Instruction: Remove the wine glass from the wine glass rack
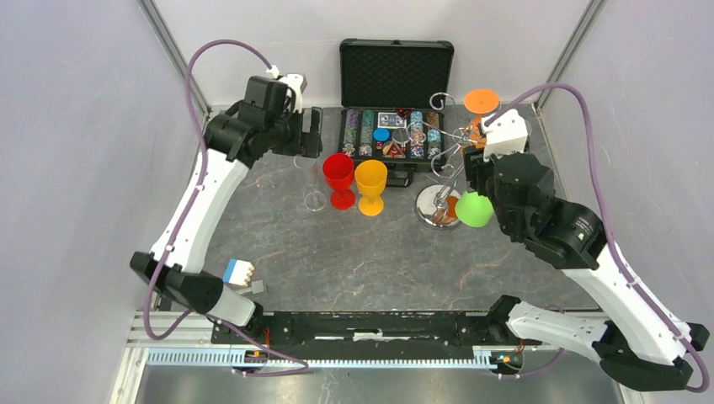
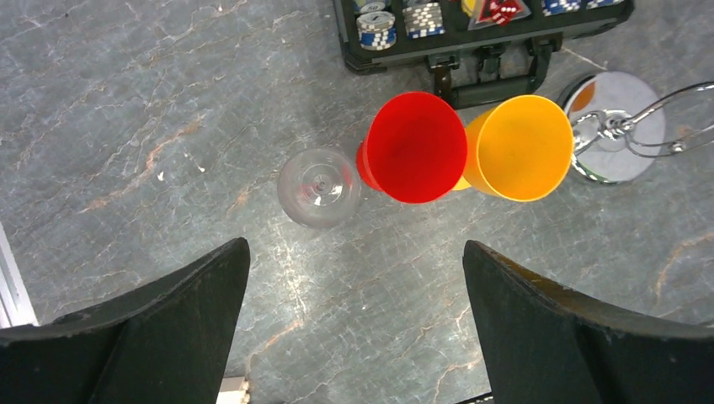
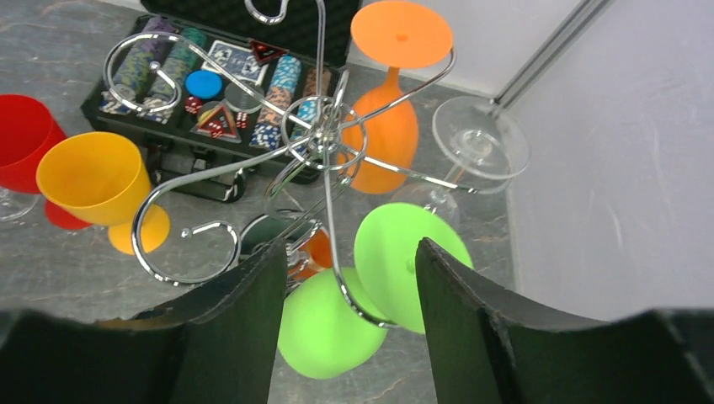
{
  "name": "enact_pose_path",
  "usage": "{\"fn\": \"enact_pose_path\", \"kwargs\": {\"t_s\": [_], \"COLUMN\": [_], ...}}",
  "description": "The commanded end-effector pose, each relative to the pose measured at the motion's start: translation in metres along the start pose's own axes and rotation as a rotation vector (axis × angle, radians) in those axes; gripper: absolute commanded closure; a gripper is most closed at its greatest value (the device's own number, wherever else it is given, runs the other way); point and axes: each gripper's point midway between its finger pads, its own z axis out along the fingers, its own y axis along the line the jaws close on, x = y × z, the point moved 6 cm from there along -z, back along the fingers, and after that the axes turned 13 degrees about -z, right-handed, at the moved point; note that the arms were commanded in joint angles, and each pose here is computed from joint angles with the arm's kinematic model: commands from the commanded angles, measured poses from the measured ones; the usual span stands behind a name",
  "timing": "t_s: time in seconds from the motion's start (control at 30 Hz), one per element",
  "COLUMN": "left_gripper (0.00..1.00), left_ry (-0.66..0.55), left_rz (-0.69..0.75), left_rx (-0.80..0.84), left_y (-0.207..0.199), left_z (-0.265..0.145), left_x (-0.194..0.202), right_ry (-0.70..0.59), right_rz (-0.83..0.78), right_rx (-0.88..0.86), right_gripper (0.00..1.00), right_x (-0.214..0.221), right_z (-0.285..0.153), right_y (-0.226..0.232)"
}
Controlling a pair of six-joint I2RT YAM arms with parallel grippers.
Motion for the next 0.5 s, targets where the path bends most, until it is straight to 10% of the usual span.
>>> {"fn": "enact_pose_path", "kwargs": {"t_s": [0.0,0.47], "left_gripper": [0.00,0.00], "left_ry": [-0.099,-0.076], "left_rz": [-0.008,-0.006], "left_rx": [0.111,0.163], "left_y": [-0.010,-0.006], "left_z": [-0.020,-0.027], "left_x": [-0.006,0.018], "right_ry": [0.034,0.198], "right_rz": [-0.085,-0.251], "right_rx": [0.057,-0.005], "right_gripper": [0.39,0.36], "right_x": [-0.015,-0.003], "right_z": [-0.006,0.007], "right_y": [-0.018,0.000]}}
